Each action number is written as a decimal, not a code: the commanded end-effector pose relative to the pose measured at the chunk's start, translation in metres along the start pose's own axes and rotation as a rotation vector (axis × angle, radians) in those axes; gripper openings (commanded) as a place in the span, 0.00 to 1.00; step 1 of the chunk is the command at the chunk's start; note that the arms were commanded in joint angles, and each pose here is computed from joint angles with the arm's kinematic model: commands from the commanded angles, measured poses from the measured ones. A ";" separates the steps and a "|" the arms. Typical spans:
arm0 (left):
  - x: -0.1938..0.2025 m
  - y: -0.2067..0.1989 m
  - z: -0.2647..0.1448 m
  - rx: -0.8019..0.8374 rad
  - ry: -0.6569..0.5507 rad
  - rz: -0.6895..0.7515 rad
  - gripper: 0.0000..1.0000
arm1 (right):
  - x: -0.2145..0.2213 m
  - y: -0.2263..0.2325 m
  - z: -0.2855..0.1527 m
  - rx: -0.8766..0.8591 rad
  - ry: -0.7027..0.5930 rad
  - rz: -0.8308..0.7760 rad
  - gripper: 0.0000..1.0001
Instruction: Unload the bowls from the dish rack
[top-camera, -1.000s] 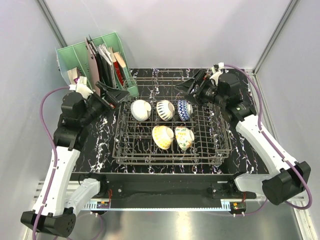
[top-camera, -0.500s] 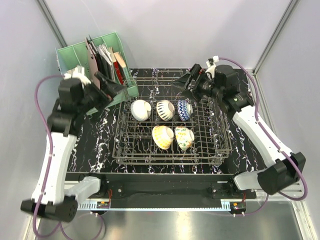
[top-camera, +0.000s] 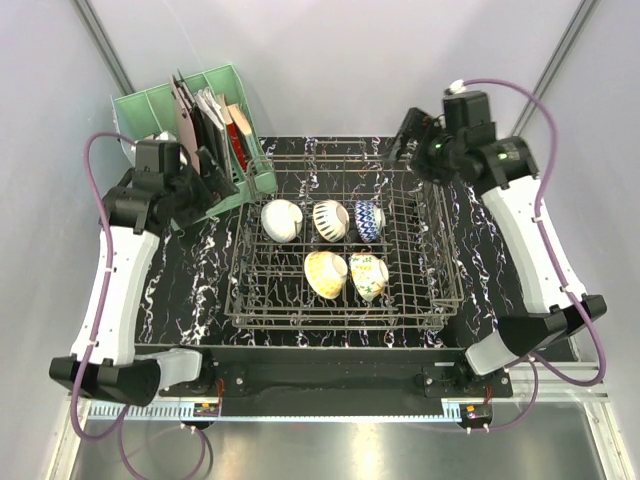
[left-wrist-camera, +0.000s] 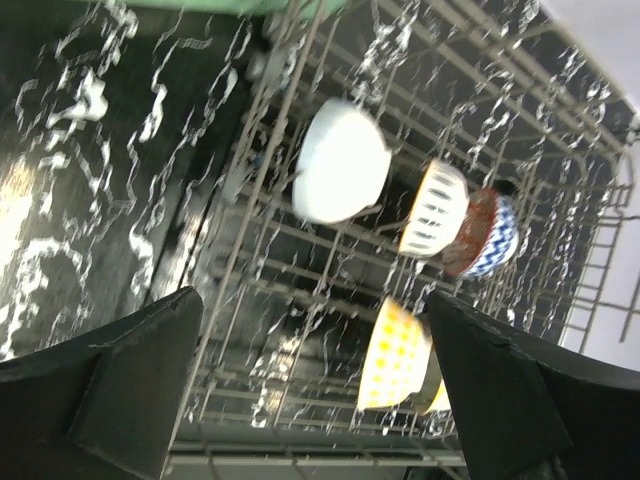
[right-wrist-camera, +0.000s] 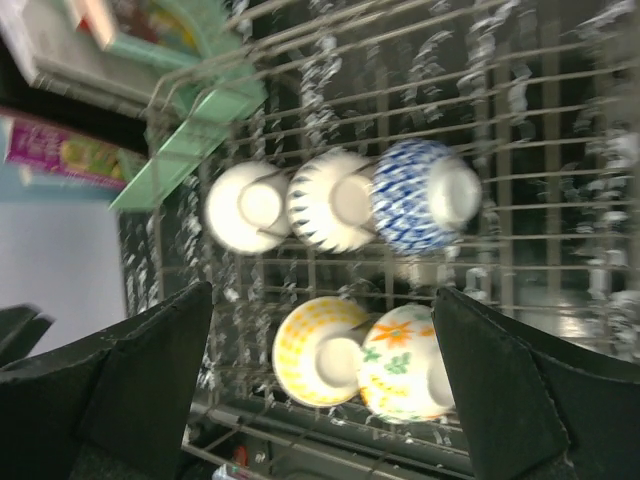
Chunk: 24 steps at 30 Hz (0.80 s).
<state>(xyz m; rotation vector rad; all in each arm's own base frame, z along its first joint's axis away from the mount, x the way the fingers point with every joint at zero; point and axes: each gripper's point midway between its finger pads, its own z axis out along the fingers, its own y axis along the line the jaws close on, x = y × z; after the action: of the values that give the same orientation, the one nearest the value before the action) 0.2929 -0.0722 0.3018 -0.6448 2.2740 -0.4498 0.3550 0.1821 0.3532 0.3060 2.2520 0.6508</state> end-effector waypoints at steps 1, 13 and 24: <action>-0.028 -0.034 -0.018 0.130 -0.084 0.037 0.99 | -0.039 -0.047 -0.038 0.165 -0.100 -0.002 1.00; -0.038 -0.037 -0.030 0.203 -0.207 0.038 0.99 | -0.053 -0.027 -0.004 0.223 0.011 -0.106 1.00; -0.008 -0.011 0.001 0.096 -0.078 0.030 0.99 | 0.037 0.025 0.046 0.176 0.229 -0.195 1.00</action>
<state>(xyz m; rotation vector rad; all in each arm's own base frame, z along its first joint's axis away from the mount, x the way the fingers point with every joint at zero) 0.3073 -0.0812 0.3223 -0.5690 2.1459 -0.5434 0.4172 0.2123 0.3555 0.1661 2.3179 0.5038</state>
